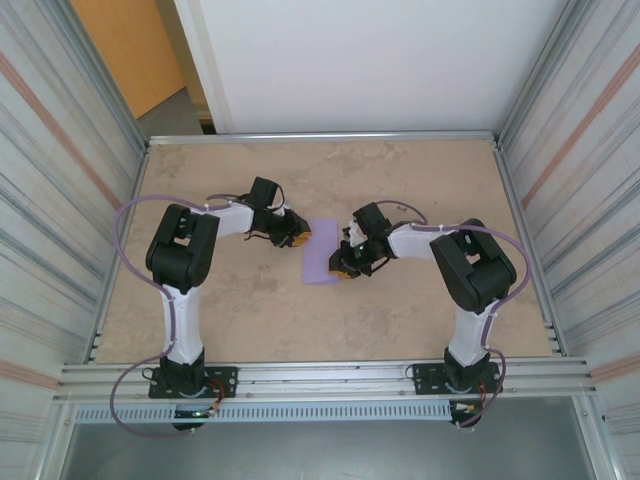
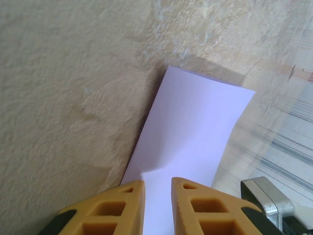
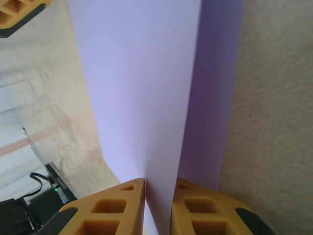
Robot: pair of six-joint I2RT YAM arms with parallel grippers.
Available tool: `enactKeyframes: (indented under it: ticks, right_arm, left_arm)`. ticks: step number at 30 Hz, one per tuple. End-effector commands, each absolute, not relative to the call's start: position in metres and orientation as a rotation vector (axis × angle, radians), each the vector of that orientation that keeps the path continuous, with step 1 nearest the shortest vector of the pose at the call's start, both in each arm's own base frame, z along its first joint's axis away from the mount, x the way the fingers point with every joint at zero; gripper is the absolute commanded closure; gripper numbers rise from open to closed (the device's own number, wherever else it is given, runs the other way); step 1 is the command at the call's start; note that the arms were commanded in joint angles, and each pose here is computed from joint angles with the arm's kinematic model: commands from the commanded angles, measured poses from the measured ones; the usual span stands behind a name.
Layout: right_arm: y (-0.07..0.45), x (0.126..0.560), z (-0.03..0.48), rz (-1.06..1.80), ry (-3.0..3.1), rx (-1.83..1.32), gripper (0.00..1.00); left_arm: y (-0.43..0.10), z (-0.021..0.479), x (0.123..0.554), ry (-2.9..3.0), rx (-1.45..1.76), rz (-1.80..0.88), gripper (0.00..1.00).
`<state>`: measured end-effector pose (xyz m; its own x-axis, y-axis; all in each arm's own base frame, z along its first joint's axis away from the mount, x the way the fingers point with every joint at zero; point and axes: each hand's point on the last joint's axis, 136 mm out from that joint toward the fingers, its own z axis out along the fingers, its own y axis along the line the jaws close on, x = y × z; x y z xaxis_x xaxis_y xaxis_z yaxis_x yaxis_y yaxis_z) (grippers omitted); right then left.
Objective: Fold a paper plane with a square sheet of paper (pick it up from the middle)
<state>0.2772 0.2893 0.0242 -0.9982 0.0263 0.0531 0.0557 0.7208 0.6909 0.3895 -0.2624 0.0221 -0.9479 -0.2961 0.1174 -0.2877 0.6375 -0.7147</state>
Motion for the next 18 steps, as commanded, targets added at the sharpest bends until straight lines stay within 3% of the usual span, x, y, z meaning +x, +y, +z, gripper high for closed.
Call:
enactKeyframes:
  ticks: [1,10,18]
  right_arm:
    - [0.286,0.274,0.032,-1.142,-2.891,-0.127,0.81]
    - [0.279,0.269,0.029,-1.104,-2.894,-0.186,0.84]
    - [0.276,0.271,0.036,-1.118,-2.910,-0.206,0.96]
  left_arm:
    - [-0.230,-0.049,0.347,3.045,-0.713,-0.954,0.78]
    - [-0.232,-0.047,0.348,3.038,-0.704,-0.964,0.78]
    - [-0.241,-0.026,0.361,2.957,-0.636,-1.066,0.77]
